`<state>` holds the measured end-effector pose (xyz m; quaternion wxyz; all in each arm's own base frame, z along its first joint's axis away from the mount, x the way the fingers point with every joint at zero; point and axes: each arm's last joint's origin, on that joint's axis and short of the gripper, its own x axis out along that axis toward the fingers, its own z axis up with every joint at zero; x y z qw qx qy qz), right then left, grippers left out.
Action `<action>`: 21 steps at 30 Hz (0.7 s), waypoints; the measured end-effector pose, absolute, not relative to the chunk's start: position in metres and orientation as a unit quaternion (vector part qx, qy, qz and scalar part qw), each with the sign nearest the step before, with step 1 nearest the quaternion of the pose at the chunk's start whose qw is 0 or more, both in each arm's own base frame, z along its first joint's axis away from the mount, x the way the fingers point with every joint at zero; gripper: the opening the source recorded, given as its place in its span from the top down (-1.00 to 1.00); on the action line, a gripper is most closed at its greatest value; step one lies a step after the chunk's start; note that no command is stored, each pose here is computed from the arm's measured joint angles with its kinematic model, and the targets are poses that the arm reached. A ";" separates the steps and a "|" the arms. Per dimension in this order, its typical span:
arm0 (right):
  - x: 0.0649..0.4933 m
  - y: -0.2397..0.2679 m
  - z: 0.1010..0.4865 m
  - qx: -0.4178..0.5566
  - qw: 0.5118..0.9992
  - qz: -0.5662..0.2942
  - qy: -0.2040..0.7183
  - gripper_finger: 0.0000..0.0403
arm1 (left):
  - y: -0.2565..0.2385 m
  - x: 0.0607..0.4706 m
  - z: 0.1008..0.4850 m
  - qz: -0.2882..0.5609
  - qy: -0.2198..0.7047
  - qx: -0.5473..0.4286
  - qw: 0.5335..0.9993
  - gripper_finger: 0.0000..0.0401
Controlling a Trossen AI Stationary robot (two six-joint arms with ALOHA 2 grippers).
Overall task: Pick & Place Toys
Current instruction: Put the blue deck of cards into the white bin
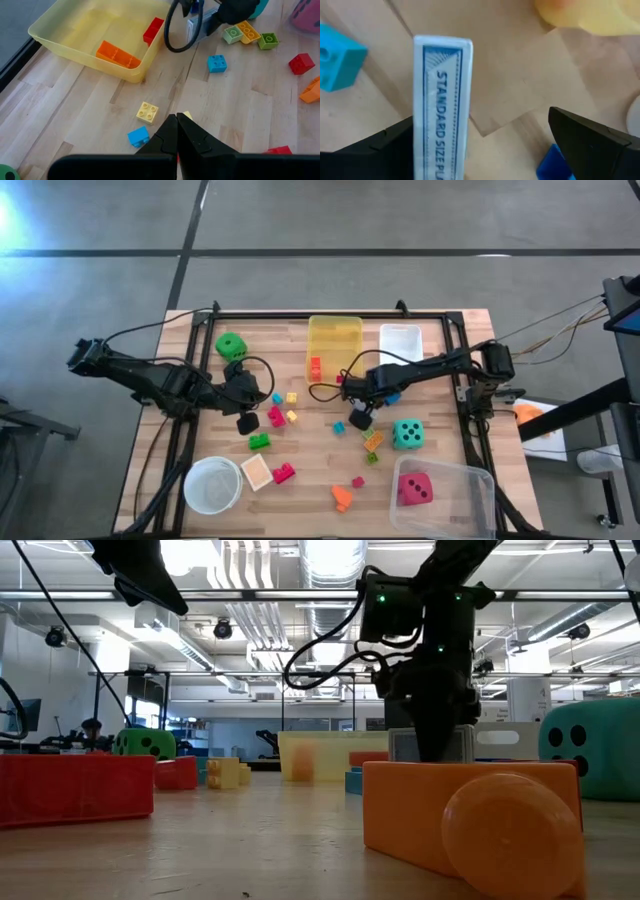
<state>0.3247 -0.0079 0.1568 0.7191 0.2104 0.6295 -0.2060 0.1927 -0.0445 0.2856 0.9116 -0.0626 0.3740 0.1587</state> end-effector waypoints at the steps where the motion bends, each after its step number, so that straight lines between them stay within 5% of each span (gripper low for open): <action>1: 0.325 -0.007 0.157 0.210 0.719 -0.203 0.630 -0.93 | -0.044 0.193 0.286 0.159 0.374 -0.063 0.912 1.00; 13: 0.325 -0.005 0.157 0.210 0.719 -0.201 0.631 -0.89 | -0.044 0.193 0.286 0.159 0.374 -0.063 0.912 1.00; 21: 0.325 -0.005 0.157 0.210 0.719 -0.200 0.631 -0.23 | -0.044 0.193 0.286 0.159 0.374 -0.063 0.912 1.00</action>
